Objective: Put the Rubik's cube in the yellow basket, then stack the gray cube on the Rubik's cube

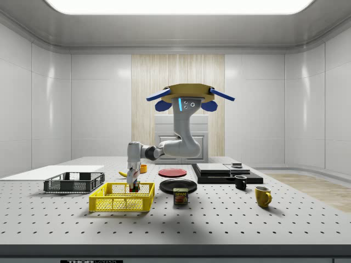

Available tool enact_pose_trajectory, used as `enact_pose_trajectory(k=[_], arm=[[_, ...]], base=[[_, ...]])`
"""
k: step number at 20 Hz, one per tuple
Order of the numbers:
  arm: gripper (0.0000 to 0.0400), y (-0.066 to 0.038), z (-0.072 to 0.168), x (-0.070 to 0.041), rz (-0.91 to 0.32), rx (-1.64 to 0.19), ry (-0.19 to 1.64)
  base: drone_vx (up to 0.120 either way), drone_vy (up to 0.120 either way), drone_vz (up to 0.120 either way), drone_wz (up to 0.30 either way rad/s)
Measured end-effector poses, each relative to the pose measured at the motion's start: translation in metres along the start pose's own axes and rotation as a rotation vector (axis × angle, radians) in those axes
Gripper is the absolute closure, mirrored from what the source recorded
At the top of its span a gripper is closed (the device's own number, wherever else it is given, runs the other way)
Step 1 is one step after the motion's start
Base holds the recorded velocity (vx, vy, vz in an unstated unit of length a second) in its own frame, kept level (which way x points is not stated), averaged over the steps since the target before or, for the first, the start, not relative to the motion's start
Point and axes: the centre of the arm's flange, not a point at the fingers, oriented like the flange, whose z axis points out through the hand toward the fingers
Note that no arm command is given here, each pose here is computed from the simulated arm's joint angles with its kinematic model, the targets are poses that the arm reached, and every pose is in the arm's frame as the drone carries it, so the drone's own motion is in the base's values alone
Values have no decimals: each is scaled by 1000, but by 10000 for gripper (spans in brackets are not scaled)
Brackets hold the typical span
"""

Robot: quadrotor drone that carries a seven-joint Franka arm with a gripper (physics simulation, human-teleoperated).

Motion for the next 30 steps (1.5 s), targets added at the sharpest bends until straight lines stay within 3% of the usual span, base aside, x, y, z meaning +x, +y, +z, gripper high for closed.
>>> enact_pose_trajectory(k=[15,19,27,30], arm=[[75,0,51,0,0,0,0],[30,0,57,0,0,0,0],[4,0,39,0,0,0,0],[2,0,25,0,0,0,0]], base=[[0,0,0,0],[0,0,0,0],[0,0,0,0],[0,0,120,0]])
